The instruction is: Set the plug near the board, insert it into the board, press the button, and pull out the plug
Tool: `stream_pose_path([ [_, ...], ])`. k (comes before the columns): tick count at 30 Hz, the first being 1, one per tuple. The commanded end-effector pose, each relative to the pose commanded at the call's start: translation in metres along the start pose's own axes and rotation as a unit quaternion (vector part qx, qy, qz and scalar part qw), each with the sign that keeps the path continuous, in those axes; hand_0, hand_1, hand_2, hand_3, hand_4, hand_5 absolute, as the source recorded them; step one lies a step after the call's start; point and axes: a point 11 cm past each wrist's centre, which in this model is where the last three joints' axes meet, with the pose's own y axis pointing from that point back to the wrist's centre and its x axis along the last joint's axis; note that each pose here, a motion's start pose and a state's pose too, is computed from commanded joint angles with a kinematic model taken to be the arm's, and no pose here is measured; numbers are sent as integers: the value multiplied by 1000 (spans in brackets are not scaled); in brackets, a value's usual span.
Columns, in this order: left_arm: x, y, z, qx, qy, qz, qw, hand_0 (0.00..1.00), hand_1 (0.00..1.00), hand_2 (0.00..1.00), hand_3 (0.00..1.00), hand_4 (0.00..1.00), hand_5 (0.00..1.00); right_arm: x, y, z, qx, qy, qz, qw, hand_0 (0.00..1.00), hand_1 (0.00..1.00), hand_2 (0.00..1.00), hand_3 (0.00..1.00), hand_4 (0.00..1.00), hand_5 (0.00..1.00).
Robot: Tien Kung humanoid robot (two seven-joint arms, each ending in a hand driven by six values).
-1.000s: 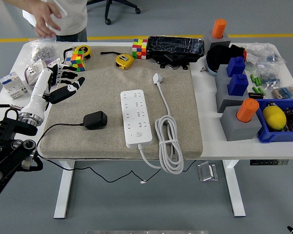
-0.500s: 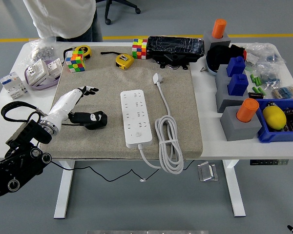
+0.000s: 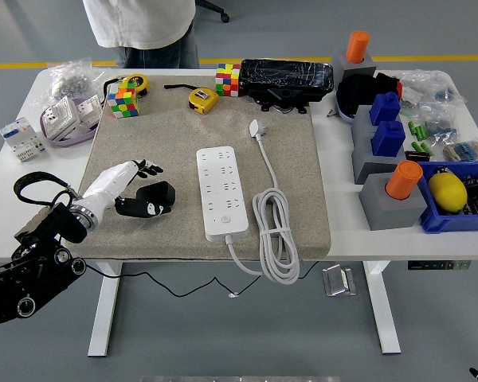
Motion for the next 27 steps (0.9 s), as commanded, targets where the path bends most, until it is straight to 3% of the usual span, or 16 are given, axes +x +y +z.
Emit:
stream_pose_path([
  [3,-1,0,-3,5,2,0,1000,691,666,630,608,998,58,0,0,1,0,1,0,1000,613,667,638,566,979,585],
  [4,-1,0,-3,5,3,0,1000,634,544,587,567,977,29,0,0,1,-1,1,0,1000,613,667,639,566,979,585],
  [9,0,-3,-1,6,20,4,1000,634,544,587,567,977,29,0,0,0,0,0,0,1000,613,667,639,566,979,585],
  [10,0,-4,0,5,22,4,1000,460,485,550,559,898,25,0,0,0,1,0,0,1000,613,667,639,565,979,585],
  [21,1,-8,6,5,43,-2,999,439,471,544,555,878,23,0,0,0,0,-2,0,1000,613,667,639,565,979,585],
  [22,1,-9,6,5,44,-1,999,371,428,500,544,829,2,0,0,1,0,-2,0,1000,612,667,637,565,979,584],
  [27,4,-9,10,1,49,-1,999,371,428,500,544,829,2,0,0,0,1,-4,0,1000,612,667,637,565,979,584],
])
